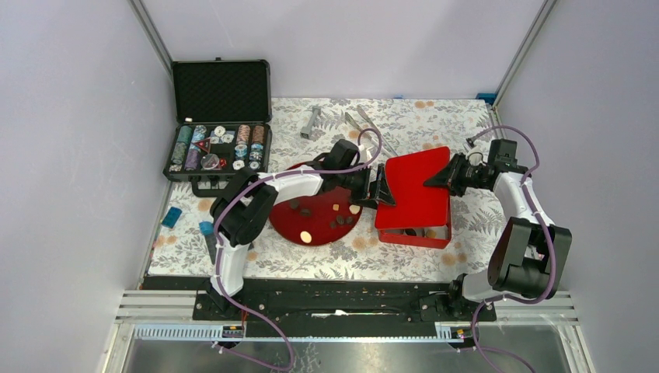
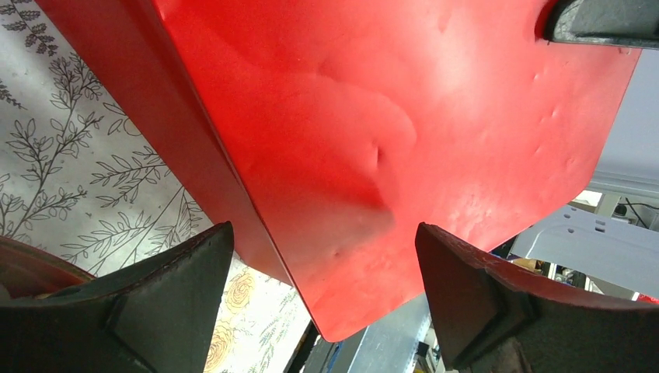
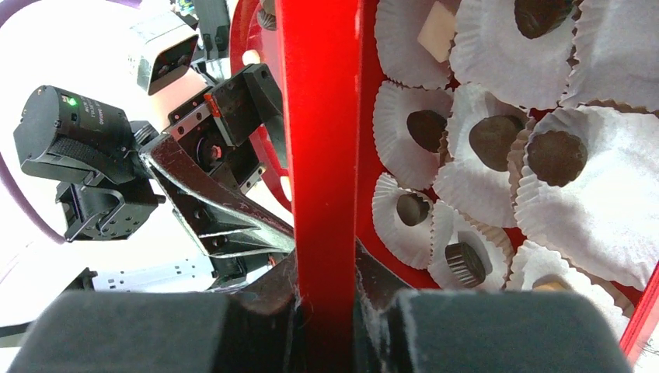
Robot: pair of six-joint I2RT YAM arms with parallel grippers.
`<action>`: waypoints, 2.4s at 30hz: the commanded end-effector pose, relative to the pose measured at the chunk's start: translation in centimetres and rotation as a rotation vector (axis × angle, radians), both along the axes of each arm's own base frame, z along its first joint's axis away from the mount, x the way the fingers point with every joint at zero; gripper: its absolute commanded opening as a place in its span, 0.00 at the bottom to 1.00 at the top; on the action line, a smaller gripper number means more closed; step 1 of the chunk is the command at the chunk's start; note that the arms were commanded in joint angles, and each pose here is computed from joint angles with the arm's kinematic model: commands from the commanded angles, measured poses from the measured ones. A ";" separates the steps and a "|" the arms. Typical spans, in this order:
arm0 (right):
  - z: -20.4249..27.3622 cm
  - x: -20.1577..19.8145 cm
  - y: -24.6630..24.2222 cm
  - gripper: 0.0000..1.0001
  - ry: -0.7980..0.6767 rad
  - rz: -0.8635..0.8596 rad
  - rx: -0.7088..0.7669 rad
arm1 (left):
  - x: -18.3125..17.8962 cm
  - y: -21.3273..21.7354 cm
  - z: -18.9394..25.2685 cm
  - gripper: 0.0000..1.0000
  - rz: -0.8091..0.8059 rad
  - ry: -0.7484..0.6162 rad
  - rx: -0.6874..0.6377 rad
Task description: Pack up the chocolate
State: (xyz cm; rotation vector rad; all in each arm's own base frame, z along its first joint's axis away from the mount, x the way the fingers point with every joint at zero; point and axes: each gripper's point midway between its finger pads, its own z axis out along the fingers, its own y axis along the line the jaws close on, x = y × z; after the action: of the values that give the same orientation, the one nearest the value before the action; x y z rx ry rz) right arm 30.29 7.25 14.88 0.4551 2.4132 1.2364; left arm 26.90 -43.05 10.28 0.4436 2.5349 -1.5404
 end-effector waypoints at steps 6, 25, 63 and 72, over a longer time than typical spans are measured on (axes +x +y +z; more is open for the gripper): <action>-1.5 -0.3 -2.0 0.38 0.061 -0.061 -0.155 | 0.7 -1.2 2.2 0.91 -0.023 -0.063 -0.071; -1.8 -0.7 -6.7 0.76 0.089 -0.253 -0.445 | -0.3 -2.7 3.2 0.91 -0.055 -0.034 -0.112; -7.6 -2.0 -5.5 1.00 0.142 -0.319 -0.358 | 1.2 -2.9 1.7 0.92 0.064 -0.037 0.038; -5.8 -1.9 -3.3 1.00 0.099 -0.317 -0.213 | 2.1 -2.9 1.6 0.93 0.073 -0.056 0.066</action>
State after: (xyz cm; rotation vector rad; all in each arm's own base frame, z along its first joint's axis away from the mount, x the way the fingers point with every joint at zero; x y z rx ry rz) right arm 27.29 1.98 6.35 0.8483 2.4940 0.6545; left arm 27.82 -44.84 10.59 0.3482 2.6074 -1.3952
